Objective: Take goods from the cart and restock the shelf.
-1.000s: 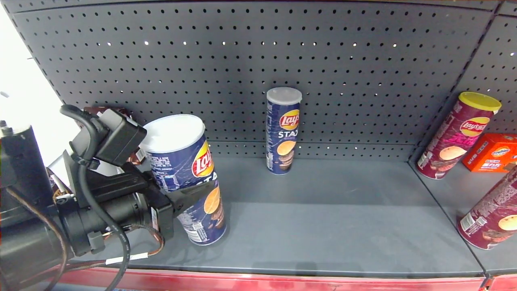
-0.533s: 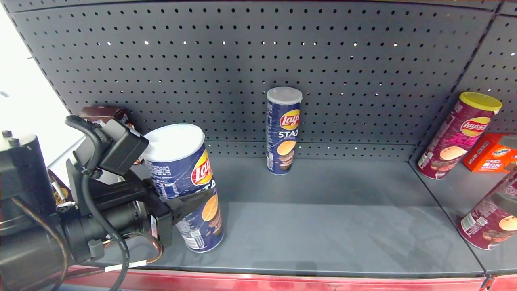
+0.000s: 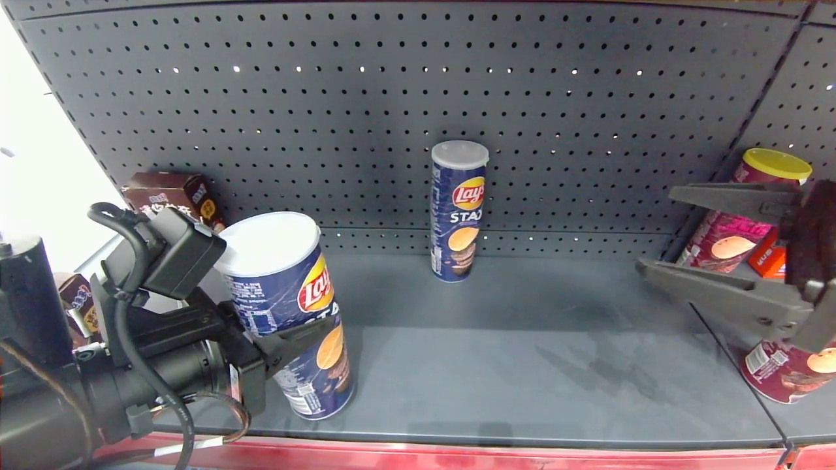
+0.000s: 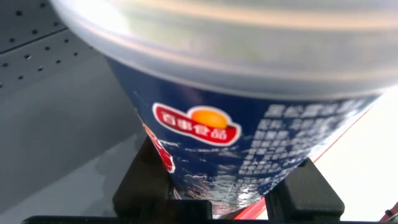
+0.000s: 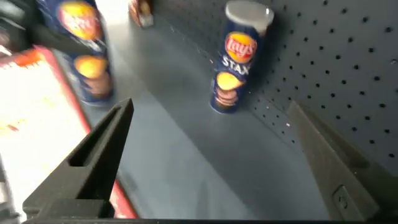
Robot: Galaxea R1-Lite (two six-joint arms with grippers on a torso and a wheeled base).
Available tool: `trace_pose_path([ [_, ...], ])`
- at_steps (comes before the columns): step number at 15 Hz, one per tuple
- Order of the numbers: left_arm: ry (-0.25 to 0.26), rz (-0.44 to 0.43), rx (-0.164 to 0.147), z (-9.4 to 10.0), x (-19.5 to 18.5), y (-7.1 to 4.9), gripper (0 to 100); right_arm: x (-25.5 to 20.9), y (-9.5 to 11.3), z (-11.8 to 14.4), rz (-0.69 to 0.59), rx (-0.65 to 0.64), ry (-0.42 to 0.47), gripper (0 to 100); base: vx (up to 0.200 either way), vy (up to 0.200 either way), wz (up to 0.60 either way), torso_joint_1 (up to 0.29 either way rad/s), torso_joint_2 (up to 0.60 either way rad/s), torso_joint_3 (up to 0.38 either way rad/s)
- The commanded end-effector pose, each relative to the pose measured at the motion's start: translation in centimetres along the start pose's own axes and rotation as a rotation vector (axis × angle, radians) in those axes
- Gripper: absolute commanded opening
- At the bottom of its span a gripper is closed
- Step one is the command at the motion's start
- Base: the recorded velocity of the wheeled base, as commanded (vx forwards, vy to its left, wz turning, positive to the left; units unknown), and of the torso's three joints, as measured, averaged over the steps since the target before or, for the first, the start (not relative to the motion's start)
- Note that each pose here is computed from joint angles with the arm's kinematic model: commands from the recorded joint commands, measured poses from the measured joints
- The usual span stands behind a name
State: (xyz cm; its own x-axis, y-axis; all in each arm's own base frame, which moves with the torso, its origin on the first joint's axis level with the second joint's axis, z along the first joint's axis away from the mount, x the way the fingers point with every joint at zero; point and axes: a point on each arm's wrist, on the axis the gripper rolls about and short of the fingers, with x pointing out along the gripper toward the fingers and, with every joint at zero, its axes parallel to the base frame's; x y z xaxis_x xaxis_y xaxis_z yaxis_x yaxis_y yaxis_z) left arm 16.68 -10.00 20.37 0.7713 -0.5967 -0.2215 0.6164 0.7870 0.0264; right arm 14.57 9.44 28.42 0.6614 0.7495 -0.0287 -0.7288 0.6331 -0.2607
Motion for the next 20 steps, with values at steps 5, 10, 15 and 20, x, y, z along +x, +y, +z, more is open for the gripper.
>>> trace_pose_path([
  [5, -0.016, 0.009, 0.0, 0.3, -0.4, 0.1, 0, 5.2, 0.6, -2.5, 0.016, 0.01, 0.121, 100, 0.0, 0.0, 0.0, 0.0, 0.0, 0.0],
  [10, -0.016, 0.009, 0.0, 0.2, -0.4, 0.1, 0, 8.1, 0.1, -3.3, 0.059, 0.087, 0.126, 100, 0.0, 0.0, 0.0, 0.0, 0.0, 0.0],
  [15, -0.009, 0.005, 0.0, 0.1, -0.2, 0.1, 0, 11.4, -0.8, -4.4, 0.094, 0.094, 0.09, 100, 0.0, 0.0, 0.0, 0.0, 0.0, 0.0],
  [20, -0.004, 0.006, -0.001, 0.0, -0.2, 0.1, 0, 15.0, -3.3, -6.3, 0.113, 0.086, 0.028, 100, 0.0, 0.0, 0.0, 0.0, 0.0, 0.0],
])
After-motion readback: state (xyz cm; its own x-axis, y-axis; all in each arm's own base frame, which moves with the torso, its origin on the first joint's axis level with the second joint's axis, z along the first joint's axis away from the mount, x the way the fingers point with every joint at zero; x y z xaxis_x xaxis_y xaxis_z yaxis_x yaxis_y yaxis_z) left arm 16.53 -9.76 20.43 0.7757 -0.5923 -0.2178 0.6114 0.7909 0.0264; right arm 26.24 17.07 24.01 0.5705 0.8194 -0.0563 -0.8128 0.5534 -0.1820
